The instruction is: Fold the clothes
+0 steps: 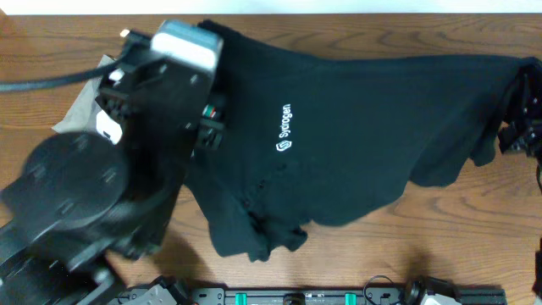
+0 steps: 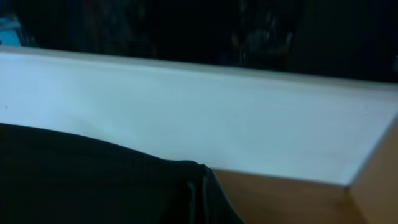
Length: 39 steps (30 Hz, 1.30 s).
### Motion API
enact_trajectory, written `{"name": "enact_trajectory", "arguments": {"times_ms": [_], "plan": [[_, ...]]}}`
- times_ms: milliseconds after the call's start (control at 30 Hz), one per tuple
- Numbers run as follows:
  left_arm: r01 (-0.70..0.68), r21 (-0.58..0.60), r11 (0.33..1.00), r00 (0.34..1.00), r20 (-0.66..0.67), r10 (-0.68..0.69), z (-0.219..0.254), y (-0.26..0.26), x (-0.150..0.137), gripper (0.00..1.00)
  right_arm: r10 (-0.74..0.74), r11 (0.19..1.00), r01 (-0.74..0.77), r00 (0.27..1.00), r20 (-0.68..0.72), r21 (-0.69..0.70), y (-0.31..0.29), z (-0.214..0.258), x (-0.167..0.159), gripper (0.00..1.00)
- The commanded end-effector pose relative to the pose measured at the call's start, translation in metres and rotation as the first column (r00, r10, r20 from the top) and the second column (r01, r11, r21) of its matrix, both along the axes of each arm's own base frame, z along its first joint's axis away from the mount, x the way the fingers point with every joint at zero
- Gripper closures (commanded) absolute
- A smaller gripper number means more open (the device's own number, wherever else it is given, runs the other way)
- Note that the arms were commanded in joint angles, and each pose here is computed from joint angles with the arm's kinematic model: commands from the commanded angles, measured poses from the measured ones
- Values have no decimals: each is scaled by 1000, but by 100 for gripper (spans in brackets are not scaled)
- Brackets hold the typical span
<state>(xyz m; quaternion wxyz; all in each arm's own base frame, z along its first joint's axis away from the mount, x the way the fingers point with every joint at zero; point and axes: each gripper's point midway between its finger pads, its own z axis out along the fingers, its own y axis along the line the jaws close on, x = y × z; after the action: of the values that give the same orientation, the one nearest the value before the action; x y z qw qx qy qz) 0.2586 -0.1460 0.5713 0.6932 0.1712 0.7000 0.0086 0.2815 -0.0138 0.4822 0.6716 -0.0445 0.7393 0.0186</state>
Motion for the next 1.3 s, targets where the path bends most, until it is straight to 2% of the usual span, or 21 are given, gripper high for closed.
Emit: {"name": "enact_trajectory", "arguments": {"times_ms": [0, 100, 167, 267, 333, 400, 500, 600, 700, 867, 933, 967, 1000, 1100, 1133, 1267], "plan": [[-117, 114, 987, 991, -51, 124, -27, -6, 45, 94, -44, 998, 50, 994, -103, 48, -19, -28, 38, 99], [-95, 194, 976, 987, -109, 117, -58, -25, 90, 94, 0, 998, 10, 989, -147, 69, -21, -47, 75, 99], [-80, 238, 968, 988, -108, 108, -73, -37, 125, 94, 19, 997, -10, 992, -123, 79, -26, -51, 104, 99], [-149, 291, 945, 989, 34, 145, -54, -42, 164, 94, 21, 996, -17, 999, -45, 91, -35, -37, 134, 99], [-170, 301, 938, 981, 142, 132, -24, -53, 161, 94, 43, 996, -43, 999, 2, 80, -38, -20, 141, 99], [-164, 319, 934, 971, 219, 95, 4, -62, 147, 94, 35, 997, -37, 999, 27, 71, -43, -5, 138, 99], [-189, 313, 931, 960, 259, 108, 27, -60, 129, 94, 17, 999, -18, 1000, 25, 39, -48, 7, 127, 99], [-146, 394, 908, 984, 157, 90, 0, -61, 124, 94, 19, 1000, -19, 999, -31, -6, -47, -3, 117, 99], [-56, 465, 883, 994, -58, 93, -61, -60, 122, 94, 35, 999, -42, 983, -179, -35, -43, -39, 107, 99], [35, 525, 851, 928, -334, 168, -139, -43, 101, 88, 94, 992, -124, 873, -478, -32, -30, -114, 75, 97], [61, 548, 835, 888, -411, 205, -160, -33, 88, 84, 126, 985, -168, 829, -545, -27, -24, -131, 63, 90], [66, 553, 830, 871, -438, 222, -167, -28, 83, 83, 137, 983, -183, 819, -557, -27, -22, -134, 60, 80], [73, 561, 824, 854, -462, 239, -173, -24, 78, 76, 145, 981, -191, 815, -561, -24, -21, -135, 59, 72], [97, 590, 802, 830, -493, 262, -182, -16, 70, 70, 166, 978, -207, 825, -540, -15, -17, -130, 59, 47], [99, 592, 799, 827, -496, 265, -183, -15, 69, 68, 170, 979, -206, 830, -532, -9, -16, -128, 61, 42], [84, 576, 813, 823, -500, 269, -183, -15, 69, 59, 159, 986, -158, 821, -548, 49, -20, -135, 70, 35]]}}
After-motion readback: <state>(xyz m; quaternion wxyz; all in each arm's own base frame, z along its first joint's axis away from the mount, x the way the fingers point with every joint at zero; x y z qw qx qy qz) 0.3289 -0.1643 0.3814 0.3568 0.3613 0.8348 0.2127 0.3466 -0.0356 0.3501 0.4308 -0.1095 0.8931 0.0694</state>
